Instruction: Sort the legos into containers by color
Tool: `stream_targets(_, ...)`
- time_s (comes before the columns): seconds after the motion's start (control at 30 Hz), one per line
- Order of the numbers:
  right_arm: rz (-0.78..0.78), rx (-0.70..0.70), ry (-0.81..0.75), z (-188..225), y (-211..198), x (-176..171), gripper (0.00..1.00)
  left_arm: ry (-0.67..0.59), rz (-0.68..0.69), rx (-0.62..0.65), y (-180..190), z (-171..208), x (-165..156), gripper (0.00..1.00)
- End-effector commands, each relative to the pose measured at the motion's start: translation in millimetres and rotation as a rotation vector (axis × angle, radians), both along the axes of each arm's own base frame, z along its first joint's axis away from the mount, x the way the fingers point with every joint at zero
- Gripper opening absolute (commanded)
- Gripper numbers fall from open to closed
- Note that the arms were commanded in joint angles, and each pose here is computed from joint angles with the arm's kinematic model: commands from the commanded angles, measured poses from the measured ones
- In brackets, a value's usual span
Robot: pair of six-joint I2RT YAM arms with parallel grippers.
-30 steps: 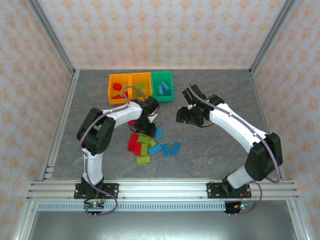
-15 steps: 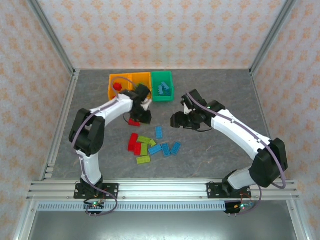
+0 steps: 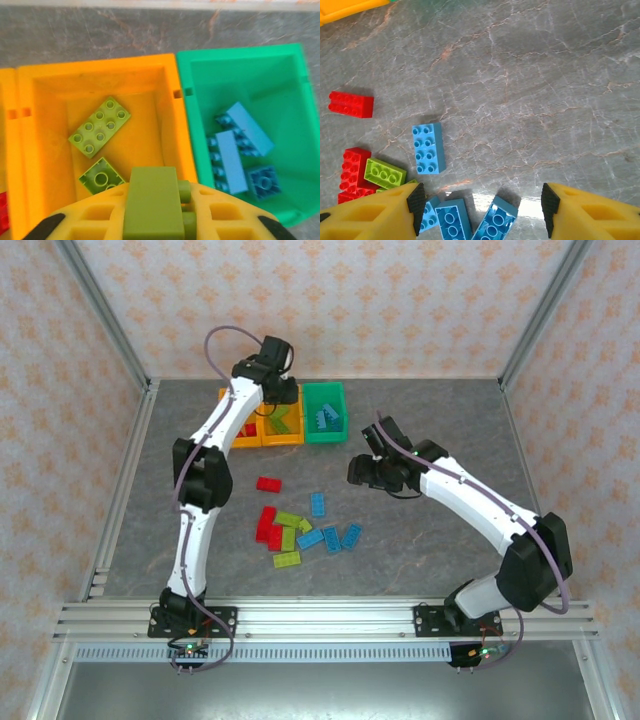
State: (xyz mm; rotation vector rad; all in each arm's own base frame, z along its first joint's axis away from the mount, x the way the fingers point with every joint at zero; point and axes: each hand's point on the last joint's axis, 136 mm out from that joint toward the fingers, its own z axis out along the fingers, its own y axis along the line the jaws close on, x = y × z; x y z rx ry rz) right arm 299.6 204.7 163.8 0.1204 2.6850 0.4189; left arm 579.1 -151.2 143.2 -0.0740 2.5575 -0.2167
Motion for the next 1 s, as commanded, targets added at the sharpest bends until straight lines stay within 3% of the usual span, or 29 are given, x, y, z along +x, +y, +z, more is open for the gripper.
stream_targets(0.0, -0.058, -0.026, -0.022, 8.7, -10.5, 2.8, 0.65, -0.02, 0.031, -0.012, 8.6, 21.9, 0.9, 0.4)
stream_targets(0.1, -0.068, -0.037, -0.018, 4.6, -12.8, 2.6, 0.65, -0.033, 0.017, -0.04, 4.3, 31.7, -0.3, 0.48)
stream_targets(0.27, -0.02, -0.054, 0.033, -9.0, -1.4, 5.3, 0.65, -0.064, -0.013, -0.043, 3.4, 67.0, -18.6, 0.48)
stream_targets(0.43, 0.261, -0.13, 0.069, -24.9, 49.2, -5.1, 0.67, -0.121, -0.121, -0.009, -2.0, 114.2, -62.0, 0.5)
stream_targets(0.57, 0.424, -0.256, 0.161, -58.1, 79.8, -18.0, 0.73, -0.153, -0.184, 0.047, 10.3, 136.9, -116.4, 0.52)
stream_targets(0.67, 0.504, -0.314, 0.226, -84.7, 97.2, -24.5, 0.79, -0.159, -0.216, 0.097, 25.1, 136.3, -155.9, 0.57)
stream_targets(0.8, 0.523, -0.322, 0.291, -114.3, 109.6, -24.2, 0.82, -0.148, -0.266, 0.146, 39.9, 126.6, -200.3, 0.71)
stream_targets(0.9, 0.505, -0.38, 0.284, -125.1, 105.6, -14.8, 0.8, -0.151, -0.298, 0.166, 46.1, 119.6, -223.0, 0.79)
stream_targets(0.97, 0.495, -0.393, 0.295, -132.1, 104.2, -13.6, 0.72, -0.169, -0.35, 0.157, 42.8, 116.0, -235.1, 0.87)
